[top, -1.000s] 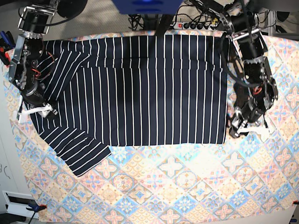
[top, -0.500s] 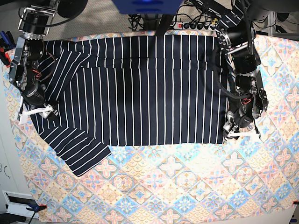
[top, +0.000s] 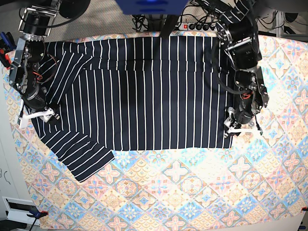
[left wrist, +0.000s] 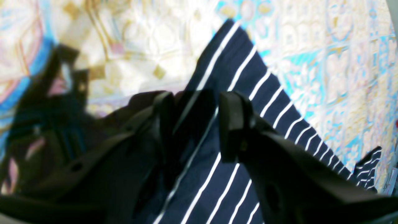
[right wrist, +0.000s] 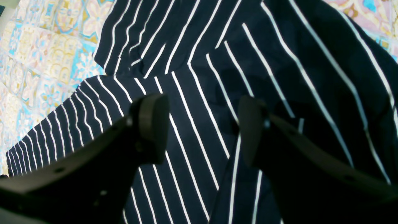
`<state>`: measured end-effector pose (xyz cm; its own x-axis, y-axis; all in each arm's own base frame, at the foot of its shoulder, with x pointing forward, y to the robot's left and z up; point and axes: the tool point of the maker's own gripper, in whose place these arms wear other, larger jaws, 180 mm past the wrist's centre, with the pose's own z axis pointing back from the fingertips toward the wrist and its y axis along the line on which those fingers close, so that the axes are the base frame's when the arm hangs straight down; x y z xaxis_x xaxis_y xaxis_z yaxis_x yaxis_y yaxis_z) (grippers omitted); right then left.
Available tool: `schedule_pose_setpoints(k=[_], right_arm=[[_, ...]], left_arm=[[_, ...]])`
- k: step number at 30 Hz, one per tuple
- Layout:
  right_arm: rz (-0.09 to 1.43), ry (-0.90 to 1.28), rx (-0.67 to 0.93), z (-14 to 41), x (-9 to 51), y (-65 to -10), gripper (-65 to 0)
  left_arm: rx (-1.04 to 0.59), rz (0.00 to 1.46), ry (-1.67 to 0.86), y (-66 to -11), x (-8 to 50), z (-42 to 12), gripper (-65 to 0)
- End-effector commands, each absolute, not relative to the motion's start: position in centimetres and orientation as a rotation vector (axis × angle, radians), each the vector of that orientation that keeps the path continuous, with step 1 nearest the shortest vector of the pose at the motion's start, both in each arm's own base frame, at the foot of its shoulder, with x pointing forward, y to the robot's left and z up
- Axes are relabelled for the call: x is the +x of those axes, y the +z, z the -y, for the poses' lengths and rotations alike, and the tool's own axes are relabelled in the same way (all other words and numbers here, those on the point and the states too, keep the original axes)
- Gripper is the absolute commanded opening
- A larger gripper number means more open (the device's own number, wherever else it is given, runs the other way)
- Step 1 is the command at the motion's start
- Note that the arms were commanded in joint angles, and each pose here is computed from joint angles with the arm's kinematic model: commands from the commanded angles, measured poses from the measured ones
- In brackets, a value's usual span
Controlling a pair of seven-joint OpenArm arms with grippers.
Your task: Fold the T-shirt properly
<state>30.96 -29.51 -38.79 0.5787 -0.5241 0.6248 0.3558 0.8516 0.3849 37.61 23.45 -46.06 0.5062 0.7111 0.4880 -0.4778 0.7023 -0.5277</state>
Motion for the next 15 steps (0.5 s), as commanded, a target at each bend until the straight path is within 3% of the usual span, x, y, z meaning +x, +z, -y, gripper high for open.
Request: schedule_pose_setpoints(k=[1,11,13,15], right_arm=[[0.863,-0.506,0.216,30.3,32.0,-37.0,-29.7],[0.865,-0.504,0.216,30.3,32.0,-36.9,-29.7],[0.865,-0.504,0.216,30.3,32.0,-36.9,-29.7],[0.867,-0.505,0.214,30.4,32.0,-36.8,-29.7]], left_arm=[[-0.361,0.749,0.724,-45.4,38.1,-23.3,-41.2],[-0.412,0.704,0.726,-46.7,37.2,-20.2,-43.1],[-0.425,0.684,0.725,-46.9,37.0,-19.8,-50.3],[-0.432,0.673,0.722,-46.9,36.9,-19.5,-61.6]])
